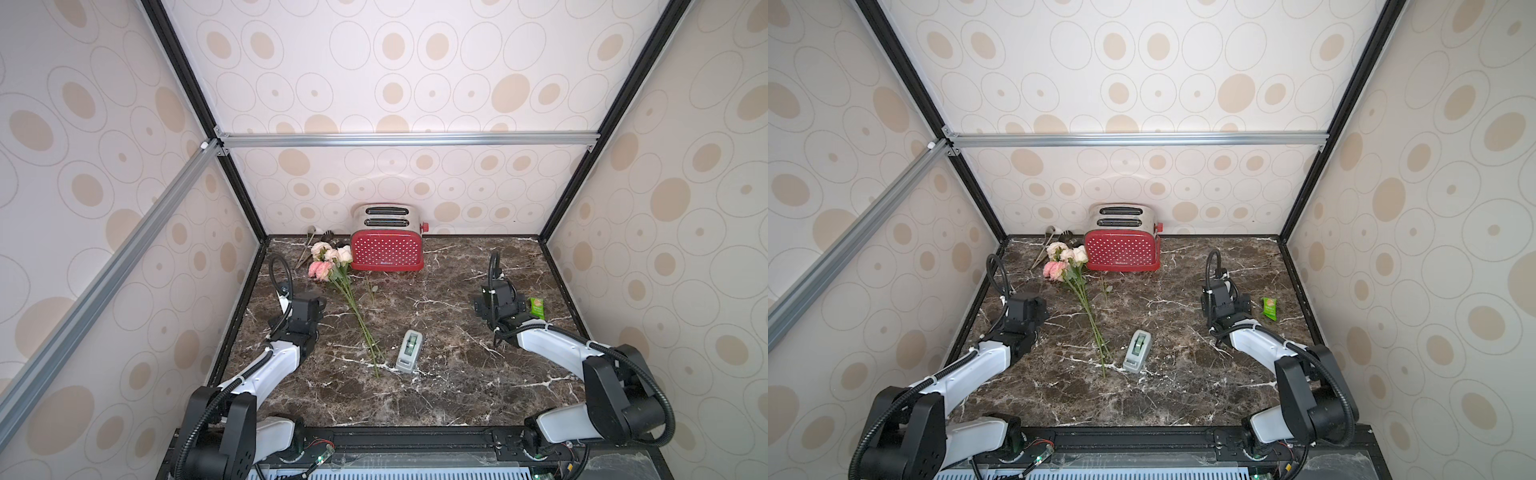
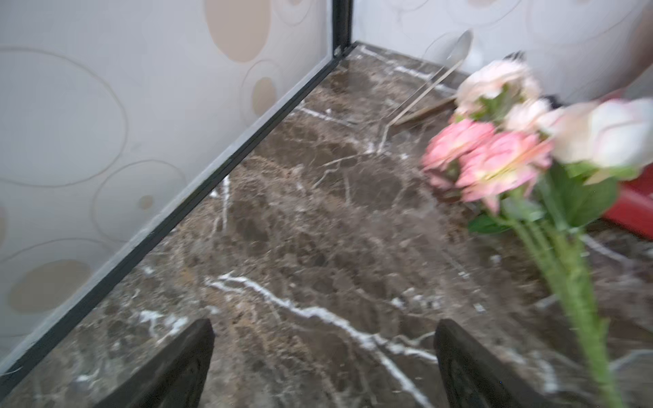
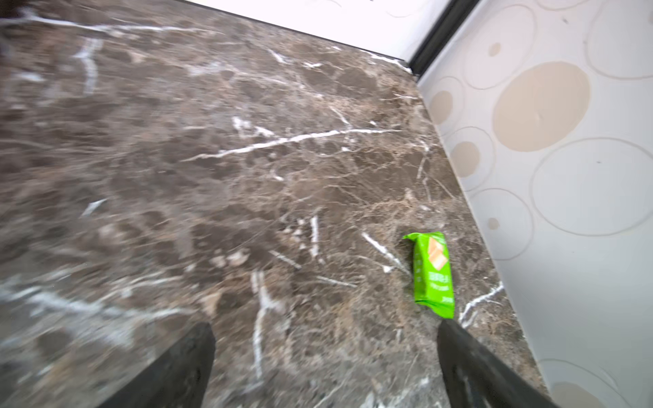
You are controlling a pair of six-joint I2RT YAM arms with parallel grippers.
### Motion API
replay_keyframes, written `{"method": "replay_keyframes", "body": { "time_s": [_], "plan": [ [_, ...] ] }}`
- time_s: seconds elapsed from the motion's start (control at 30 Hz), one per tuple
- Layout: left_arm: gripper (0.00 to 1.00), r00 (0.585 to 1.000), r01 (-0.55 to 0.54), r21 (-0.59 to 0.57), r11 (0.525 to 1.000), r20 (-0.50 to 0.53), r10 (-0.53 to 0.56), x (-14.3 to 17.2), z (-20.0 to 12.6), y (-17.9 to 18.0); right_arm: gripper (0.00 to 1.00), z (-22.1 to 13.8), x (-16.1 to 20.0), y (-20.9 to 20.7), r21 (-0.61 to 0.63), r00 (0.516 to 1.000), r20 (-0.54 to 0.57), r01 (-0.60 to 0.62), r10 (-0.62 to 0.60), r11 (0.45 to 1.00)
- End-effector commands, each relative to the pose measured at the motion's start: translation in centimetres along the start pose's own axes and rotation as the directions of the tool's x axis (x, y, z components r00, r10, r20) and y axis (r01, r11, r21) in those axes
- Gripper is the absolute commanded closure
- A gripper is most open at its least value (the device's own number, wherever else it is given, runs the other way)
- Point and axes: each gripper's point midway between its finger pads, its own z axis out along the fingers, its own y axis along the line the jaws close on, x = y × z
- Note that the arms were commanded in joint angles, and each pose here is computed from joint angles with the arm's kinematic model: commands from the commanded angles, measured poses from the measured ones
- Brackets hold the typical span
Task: Wrap bouquets with tape
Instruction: Reset both arms
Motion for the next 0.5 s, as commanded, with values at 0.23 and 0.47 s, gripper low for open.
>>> {"method": "replay_keyframes", "body": {
  "time_s": [0.23,0.47],
  "plan": [
    [0.02,0.946,-0.038,0.001,0.999,0.323,0.035,-2.4,0.1,1.4,0.0,2.9,0.0,-1.6,-0.021,0.975,0.203,-0.088,0.09,0.996],
    [0.02,0.885,-0.089,0.171,0.981,0.466,-0.001,-3.9,0.4,-1.6,0.0,3.0,1.4,-1.2,-0.268,0.944,0.235,-0.167,0.232,0.949]
  ]
}}
